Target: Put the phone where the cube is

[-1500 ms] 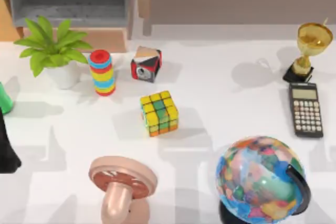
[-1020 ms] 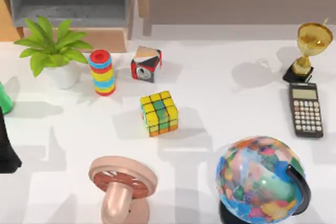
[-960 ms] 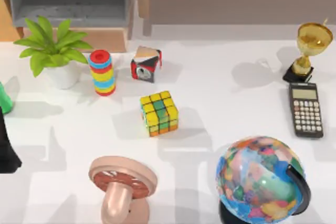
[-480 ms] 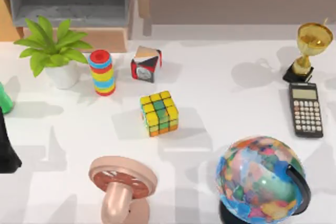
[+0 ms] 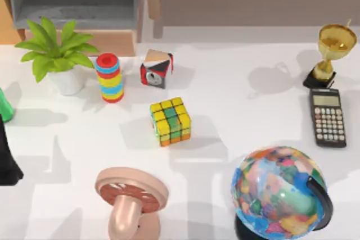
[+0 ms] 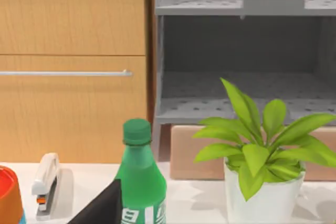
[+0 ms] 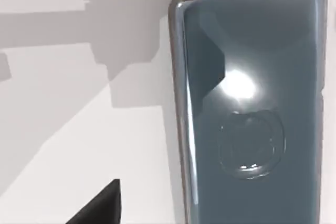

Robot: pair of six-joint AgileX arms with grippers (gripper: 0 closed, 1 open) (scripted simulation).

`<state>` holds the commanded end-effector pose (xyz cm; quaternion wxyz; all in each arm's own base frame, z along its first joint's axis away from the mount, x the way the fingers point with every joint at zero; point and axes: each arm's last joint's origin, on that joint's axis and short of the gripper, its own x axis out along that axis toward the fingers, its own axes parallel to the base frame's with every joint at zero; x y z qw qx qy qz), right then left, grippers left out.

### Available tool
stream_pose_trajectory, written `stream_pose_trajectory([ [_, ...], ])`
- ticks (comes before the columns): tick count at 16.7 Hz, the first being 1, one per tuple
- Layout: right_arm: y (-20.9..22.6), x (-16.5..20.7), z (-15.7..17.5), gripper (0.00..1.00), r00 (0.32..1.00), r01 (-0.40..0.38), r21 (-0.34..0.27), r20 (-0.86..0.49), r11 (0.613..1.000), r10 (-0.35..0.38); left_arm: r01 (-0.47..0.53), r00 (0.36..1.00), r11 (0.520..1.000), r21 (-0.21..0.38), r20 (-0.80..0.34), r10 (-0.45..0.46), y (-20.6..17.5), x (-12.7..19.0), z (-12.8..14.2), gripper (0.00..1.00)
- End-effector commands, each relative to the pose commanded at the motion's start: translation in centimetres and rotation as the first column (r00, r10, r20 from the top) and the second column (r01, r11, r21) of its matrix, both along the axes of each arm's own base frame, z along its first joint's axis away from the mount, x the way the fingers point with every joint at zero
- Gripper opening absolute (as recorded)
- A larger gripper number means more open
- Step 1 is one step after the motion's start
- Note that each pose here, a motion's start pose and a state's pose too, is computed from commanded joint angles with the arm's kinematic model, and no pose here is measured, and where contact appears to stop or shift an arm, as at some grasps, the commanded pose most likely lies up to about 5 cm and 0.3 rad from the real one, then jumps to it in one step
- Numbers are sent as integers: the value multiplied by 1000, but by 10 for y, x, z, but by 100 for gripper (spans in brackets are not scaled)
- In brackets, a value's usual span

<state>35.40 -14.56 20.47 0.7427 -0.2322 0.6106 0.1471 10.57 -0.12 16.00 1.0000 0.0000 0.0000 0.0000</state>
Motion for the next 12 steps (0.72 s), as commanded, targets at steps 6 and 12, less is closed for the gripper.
stream_pose_trajectory([
  [6, -39, 31, -55, 100, 979, -75, 80, -183, 994, 89, 0, 1000, 1000, 0, 0, 0, 0, 0, 0, 100],
  [12, -38, 32, -58, 100, 977, -82, 83, -188, 993, 97, 0, 1000, 1000, 0, 0, 0, 0, 0, 0, 100],
])
